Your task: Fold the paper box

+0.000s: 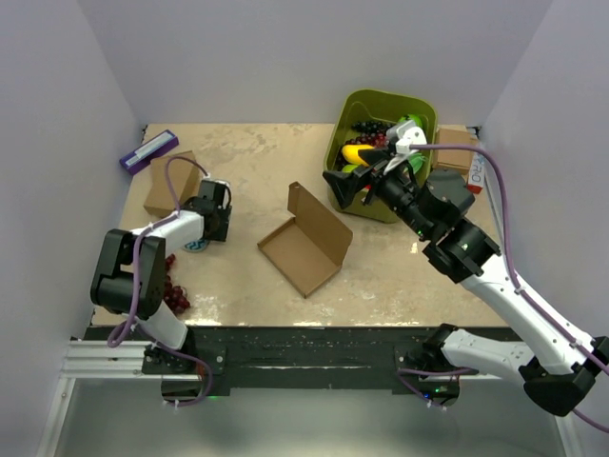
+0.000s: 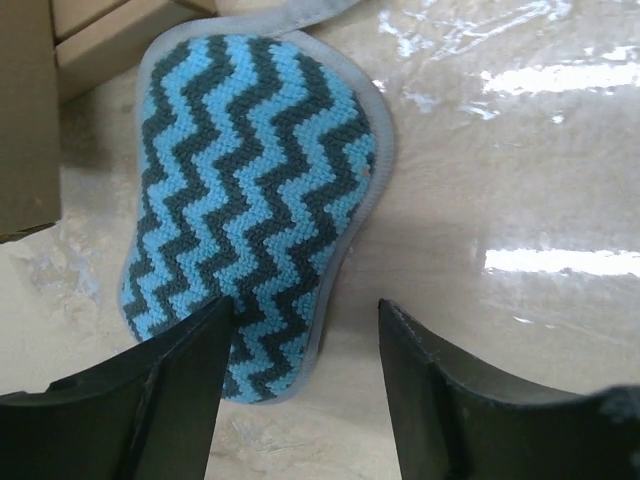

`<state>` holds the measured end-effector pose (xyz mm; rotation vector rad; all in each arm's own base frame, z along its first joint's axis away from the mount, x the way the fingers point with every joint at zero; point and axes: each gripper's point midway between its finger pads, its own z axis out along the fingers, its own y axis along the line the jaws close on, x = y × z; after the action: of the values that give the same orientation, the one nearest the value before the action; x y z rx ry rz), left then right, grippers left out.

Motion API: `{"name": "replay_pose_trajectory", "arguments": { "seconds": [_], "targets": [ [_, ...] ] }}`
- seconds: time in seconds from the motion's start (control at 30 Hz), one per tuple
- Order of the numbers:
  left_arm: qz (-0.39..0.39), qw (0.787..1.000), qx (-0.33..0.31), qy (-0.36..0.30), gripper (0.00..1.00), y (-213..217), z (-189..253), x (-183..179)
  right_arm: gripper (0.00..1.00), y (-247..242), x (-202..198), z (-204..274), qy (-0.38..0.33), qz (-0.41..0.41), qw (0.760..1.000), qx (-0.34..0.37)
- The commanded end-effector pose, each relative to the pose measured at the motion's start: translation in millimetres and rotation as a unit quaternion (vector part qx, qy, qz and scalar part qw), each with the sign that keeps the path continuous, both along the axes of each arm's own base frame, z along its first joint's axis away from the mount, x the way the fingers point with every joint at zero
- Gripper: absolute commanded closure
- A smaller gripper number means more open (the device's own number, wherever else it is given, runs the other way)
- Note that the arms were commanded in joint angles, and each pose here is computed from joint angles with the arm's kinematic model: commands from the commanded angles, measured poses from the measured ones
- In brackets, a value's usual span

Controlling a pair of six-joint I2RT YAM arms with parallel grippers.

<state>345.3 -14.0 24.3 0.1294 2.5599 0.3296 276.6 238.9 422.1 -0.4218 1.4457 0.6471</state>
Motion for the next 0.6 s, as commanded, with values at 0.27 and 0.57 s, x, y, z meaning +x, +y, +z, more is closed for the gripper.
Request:
{"name": "replay_pose_trajectory", "arguments": {
  "seconds": [0.27,0.57],
  "targets": [
    [-0.002,0.998,0.059,0.033,0.92,16,-17,-8,0.04,-6,-6,26,-0.039,0.001,0.999,0.037],
    [-0.033,0.997,-0.026,-0.066,1.00,-13,46,2,0.04,-10,-5,26,-0.040,-0.008,0.998,0.040]
  ]
}}
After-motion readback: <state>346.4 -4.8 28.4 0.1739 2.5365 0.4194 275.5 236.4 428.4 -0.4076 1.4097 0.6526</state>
